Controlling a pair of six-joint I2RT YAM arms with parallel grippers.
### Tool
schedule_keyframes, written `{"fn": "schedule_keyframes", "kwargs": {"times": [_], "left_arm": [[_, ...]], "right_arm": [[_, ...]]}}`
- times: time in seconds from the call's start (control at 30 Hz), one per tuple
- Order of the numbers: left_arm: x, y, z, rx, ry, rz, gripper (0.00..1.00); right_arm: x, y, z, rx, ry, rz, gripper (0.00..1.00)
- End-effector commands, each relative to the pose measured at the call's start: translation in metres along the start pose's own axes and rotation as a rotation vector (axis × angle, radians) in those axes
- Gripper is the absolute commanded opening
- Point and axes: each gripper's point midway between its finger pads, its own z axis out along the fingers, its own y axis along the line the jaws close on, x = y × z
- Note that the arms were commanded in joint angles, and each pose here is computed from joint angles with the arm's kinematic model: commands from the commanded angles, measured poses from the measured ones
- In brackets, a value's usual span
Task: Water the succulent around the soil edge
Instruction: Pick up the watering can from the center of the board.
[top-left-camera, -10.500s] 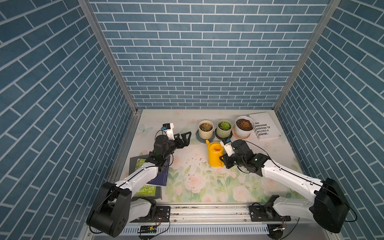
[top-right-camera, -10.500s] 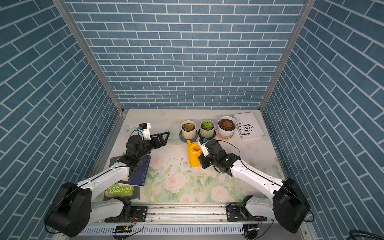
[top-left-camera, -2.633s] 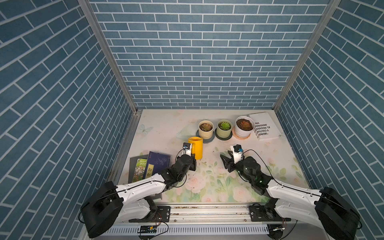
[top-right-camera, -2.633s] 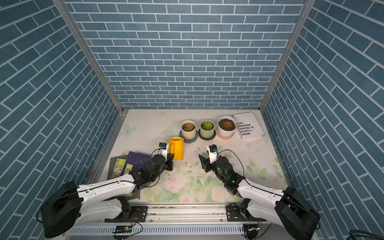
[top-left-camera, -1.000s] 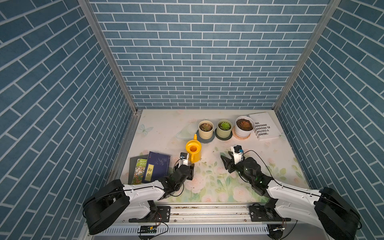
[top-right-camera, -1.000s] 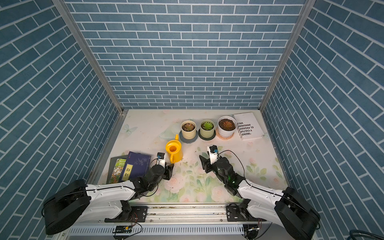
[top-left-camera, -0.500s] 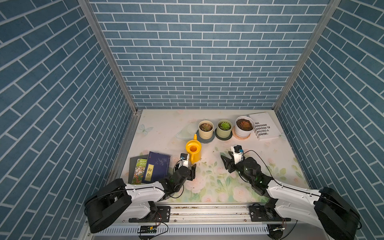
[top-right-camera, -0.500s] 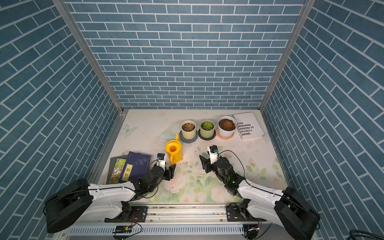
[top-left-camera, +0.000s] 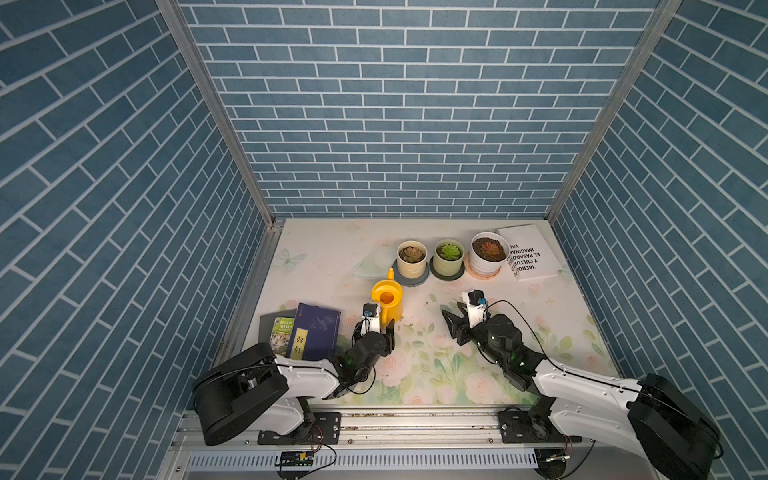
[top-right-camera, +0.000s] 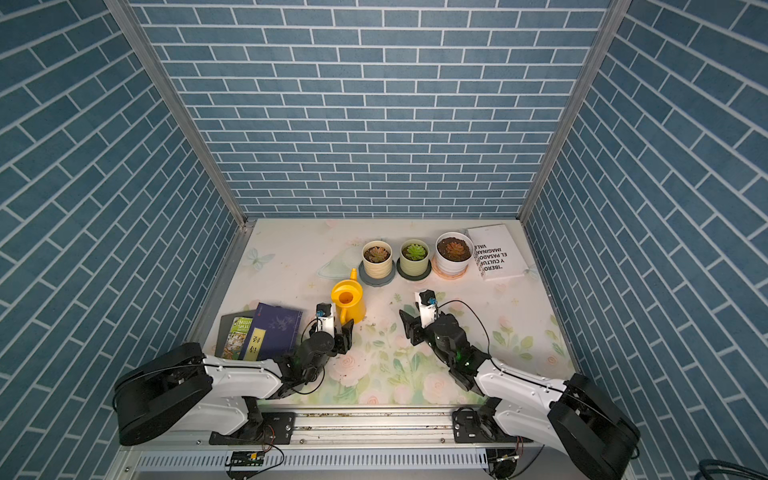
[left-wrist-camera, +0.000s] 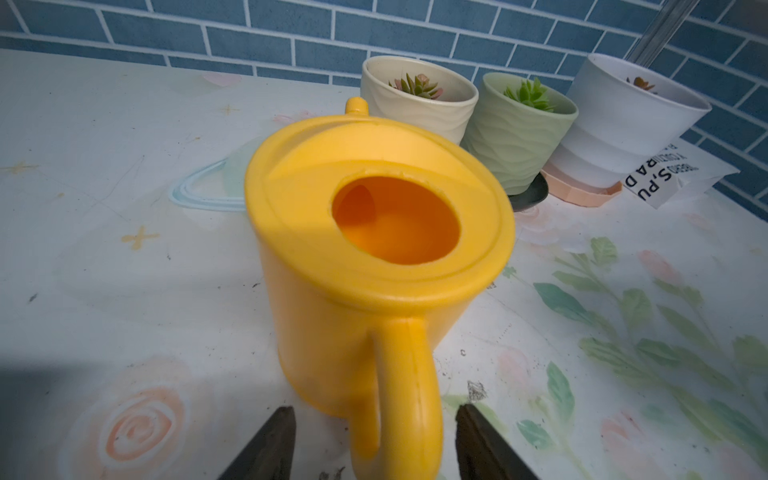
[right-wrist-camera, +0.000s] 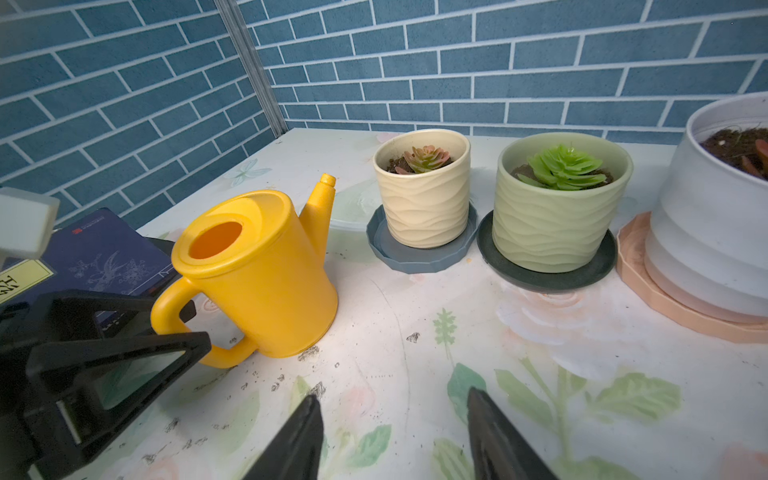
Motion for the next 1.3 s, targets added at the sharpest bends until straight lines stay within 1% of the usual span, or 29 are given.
{"fn": "schedule_keyframes", "kwargs": {"times": [0.0,0.07,0.3,0.47,0.63,0.97,1.27], "left_arm": [[0.0,-0.005,0.003,0.009,-0.012,0.005,0.57],[0.002,-0.007,0.005,0.013,-0.002,0.012,0.51],[0.002,-0.003,0.004,-0.004,-0.003,0.024,0.19],[0.005,-0.002,0.005,-0.007,0.007,0.031,0.0],[0.003,-0.004,0.004,0.001,0.008,0.047,0.0],[-0.008,-0.019,-0.004,0.084,0.01,0.064,0.0],[-0.029,-0.024,-0.022,0.134,-0.004,0.067,0.0]], "right_arm": [[0.002,-0.001,0.001,-0.001,-0.004,0.031,0.59],[0.002,-0.001,0.001,0.0,-0.004,0.032,0.58],[0.004,-0.001,0.001,0.001,0.004,0.032,0.58],[0.005,-0.002,0.003,0.002,0.008,0.033,0.58],[0.007,-0.003,0.004,0.01,0.016,0.03,0.58],[0.005,-0.005,0.003,0.022,0.01,0.028,0.58],[0.002,-0.009,0.0,0.044,-0.004,0.031,0.58]]}}
